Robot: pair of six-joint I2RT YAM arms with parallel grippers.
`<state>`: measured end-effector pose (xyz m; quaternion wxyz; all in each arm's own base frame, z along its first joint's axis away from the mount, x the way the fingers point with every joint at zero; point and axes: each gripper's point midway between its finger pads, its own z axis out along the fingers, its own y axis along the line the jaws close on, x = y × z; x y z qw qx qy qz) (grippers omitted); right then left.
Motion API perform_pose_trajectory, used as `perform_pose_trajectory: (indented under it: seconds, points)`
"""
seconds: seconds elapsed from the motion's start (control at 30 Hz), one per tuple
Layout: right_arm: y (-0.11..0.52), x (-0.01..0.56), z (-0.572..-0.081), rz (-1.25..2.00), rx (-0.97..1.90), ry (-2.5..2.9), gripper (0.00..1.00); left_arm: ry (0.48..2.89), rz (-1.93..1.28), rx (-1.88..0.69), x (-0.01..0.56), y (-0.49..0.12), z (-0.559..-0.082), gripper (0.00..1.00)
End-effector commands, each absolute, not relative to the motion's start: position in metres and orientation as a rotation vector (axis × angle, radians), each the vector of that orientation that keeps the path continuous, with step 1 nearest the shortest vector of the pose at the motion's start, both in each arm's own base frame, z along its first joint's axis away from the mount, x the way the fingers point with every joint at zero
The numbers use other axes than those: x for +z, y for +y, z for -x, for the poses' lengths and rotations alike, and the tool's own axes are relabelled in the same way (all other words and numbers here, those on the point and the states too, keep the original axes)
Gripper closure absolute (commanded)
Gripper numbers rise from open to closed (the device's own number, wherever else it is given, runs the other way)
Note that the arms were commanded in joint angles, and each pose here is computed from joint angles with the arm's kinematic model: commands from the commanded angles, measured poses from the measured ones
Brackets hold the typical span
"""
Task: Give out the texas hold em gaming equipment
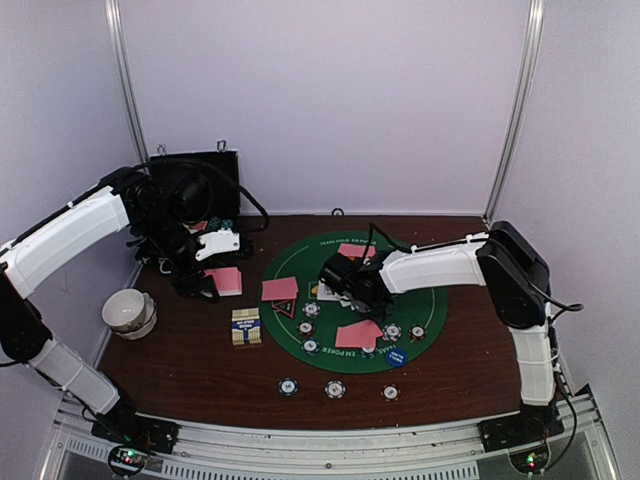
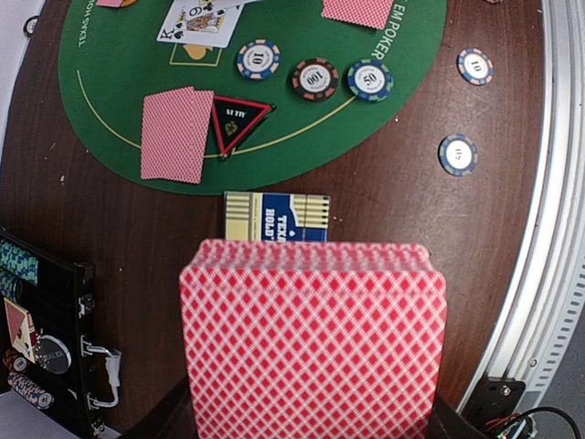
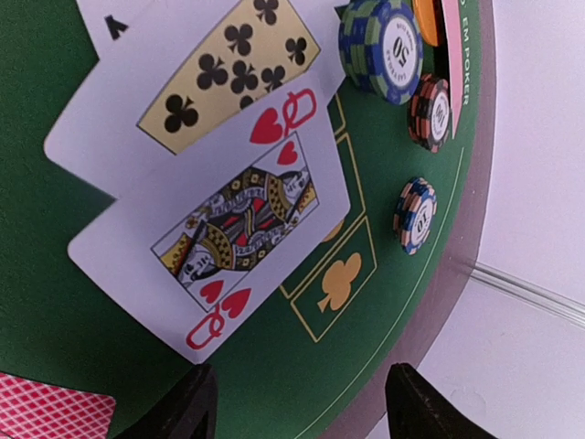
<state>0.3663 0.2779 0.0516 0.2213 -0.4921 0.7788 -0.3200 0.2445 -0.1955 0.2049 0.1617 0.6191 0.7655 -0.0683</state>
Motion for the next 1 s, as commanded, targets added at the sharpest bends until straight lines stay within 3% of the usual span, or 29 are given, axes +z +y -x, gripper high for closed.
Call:
perform_pose_trajectory:
  seconds: [0.0, 0.17, 0.27, 0.37, 0.47, 0.8, 0.97]
  points:
    - [0.277, 0.073, -0.362, 1.304, -0.779, 2.213, 0.34, 2.155, -1.745, -0.227, 0.218, -0.199, -0.244, 1.00]
    - [0.279, 0.108, -0.371, 1.124, -0.684, 2.232, 0.31, 2.157, -1.745, -0.231, 0.218, -0.200, -0.244, 1.00]
    - [0.277, 0.141, -0.380, 0.949, -0.520, 2.268, 0.31, 2.160, -1.746, -0.229, 0.218, -0.199, -0.243, 1.00]
    - [0.277, 0.166, -0.383, 0.826, -0.339, 2.300, 0.22, 2.160, -1.748, -0.222, 0.218, -0.199, -0.244, 1.00]
    - [0.277, 0.181, -0.381, 0.712, -0.173, 2.348, 0.23, 2.158, -1.750, -0.233, 0.218, -0.200, -0.243, 1.00]
    - [0.372, 0.215, -0.328, 0.414, 0.942, 2.491, 0.02, 2.148, -1.740, -0.256, 0.219, -0.205, -0.245, 1.00]
    - [0.409, 0.226, -0.305, 0.269, 1.326, 2.492, 0.01, 2.143, -1.725, -0.256, 0.220, -0.208, -0.249, 1.00]
